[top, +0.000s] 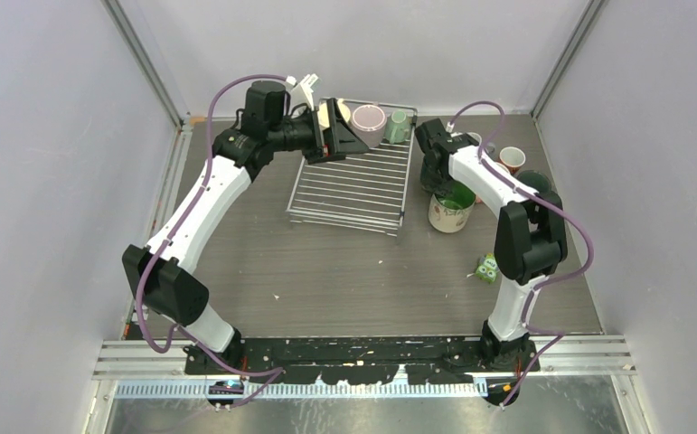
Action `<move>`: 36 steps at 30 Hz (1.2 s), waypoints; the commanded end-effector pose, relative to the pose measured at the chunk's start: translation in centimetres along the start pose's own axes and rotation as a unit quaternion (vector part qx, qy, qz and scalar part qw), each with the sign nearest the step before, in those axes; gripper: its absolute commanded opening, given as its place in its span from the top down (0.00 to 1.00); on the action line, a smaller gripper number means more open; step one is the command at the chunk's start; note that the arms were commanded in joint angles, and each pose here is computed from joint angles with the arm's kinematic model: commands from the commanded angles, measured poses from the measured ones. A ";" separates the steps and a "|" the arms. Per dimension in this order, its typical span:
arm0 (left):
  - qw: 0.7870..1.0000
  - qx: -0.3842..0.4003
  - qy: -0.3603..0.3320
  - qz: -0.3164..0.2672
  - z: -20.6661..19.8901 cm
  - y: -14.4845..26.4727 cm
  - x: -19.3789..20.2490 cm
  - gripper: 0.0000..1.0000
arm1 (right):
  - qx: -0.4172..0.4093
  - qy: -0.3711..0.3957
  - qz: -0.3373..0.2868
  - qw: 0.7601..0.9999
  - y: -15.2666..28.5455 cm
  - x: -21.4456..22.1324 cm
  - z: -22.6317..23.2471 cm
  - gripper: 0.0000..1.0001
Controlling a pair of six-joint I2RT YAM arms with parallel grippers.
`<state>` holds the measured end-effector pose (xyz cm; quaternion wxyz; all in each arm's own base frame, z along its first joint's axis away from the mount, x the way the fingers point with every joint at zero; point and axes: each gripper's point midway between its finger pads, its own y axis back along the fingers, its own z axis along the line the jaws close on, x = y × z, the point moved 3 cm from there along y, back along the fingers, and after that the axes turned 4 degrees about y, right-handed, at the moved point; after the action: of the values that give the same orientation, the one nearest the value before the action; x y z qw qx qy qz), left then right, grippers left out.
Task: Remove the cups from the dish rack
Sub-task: Place the cup at the center of the board.
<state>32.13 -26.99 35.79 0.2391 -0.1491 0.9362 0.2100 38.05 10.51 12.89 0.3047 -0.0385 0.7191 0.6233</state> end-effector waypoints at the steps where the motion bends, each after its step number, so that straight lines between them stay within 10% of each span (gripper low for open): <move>1: 0.999 0.023 -0.029 -0.011 -1.9 1.2 -0.2 0.04 | 0.005 -0.042 -0.082 0.996 1.5 -4.3 0.8 0.99; 20: 1.000 0.018 -0.024 0.003 -1.0 0.6 0.2 0.04 | 0.003 -0.040 -0.063 0.997 -0.7 -3.4 1.8 0.99; 36: 1.000 0.005 -0.020 0.015 0.1 -0.4 0.6 0.02 | -0.003 -0.037 -0.056 0.998 -0.2 -2.7 1.3 0.61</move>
<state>32.10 -27.04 35.37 0.2463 -0.1428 0.9343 0.2147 39.75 11.05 10.69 0.3152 -0.0277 0.7247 0.6121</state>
